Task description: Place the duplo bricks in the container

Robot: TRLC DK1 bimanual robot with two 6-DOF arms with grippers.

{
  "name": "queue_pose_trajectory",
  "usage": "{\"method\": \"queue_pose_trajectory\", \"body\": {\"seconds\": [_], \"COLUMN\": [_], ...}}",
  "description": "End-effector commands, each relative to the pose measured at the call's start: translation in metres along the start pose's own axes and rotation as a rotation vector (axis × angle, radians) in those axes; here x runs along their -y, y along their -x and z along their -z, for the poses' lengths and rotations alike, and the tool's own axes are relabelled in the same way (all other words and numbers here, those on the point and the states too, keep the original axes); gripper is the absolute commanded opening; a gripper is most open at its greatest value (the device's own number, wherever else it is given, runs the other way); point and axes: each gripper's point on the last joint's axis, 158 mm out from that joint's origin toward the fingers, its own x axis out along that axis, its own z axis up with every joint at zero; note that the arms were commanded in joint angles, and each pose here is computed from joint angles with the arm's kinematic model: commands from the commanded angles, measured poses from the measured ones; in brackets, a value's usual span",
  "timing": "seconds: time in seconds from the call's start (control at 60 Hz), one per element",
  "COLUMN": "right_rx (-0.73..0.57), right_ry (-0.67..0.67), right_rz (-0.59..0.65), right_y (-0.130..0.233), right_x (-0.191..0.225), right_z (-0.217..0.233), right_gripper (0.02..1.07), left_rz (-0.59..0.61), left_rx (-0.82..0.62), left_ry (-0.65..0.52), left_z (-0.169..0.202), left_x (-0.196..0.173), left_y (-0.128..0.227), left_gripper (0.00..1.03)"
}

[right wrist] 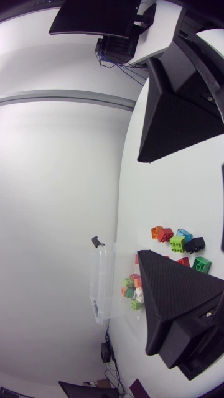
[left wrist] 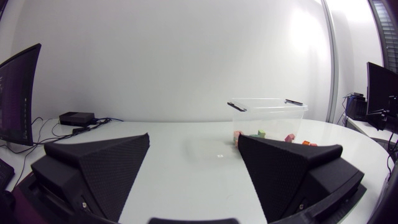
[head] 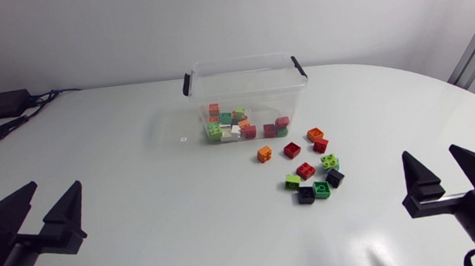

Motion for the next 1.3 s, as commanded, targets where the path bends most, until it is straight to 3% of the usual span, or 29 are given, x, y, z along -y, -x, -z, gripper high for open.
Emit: {"method": "queue_pose_trajectory", "body": {"seconds": [0.0, 0.283, 0.55, 0.7, 0.933, 1.067, 1.283], "right_rx": [-0.004, -0.003, 0.040, 0.054, -0.065, -0.157, -0.440], "right_ry": [0.011, 0.010, 0.033, 0.048, 0.046, 0.045, 0.045], "right_rz": [0.001, -0.004, 0.007, 0.005, -0.009, -0.014, 0.007], "right_y": [-0.001, -0.001, 0.003, 0.001, -0.023, -0.039, -0.056], "right_x": [0.000, -0.002, 0.002, 0.002, 0.001, 0.001, 0.012], "right_z": [0.006, 0.006, -0.018, -0.044, -0.050, -0.044, -0.004], "right_gripper": [1.03, 1.03, 1.03, 1.03, 1.02, 1.02, 1.02], "left_rz": [-0.002, 0.005, 0.026, 0.099, 0.235, 0.298, 0.388], "left_rx": [-0.010, -0.004, 0.014, -0.160, -0.355, -0.549, -0.818], "left_ry": [0.026, 0.030, 0.018, 0.031, -0.020, -0.069, -0.172], "left_z": [0.008, 0.007, -0.024, -0.026, -0.021, 0.004, 0.050], "left_x": [0.000, 0.001, 0.007, 0.024, 0.067, 0.091, 0.121], "left_y": [-0.001, -0.001, -0.002, -0.031, -0.069, -0.100, -0.137], "left_gripper": [0.99, 0.99, 0.96, 0.96, 0.96, 0.96, 0.96]}}
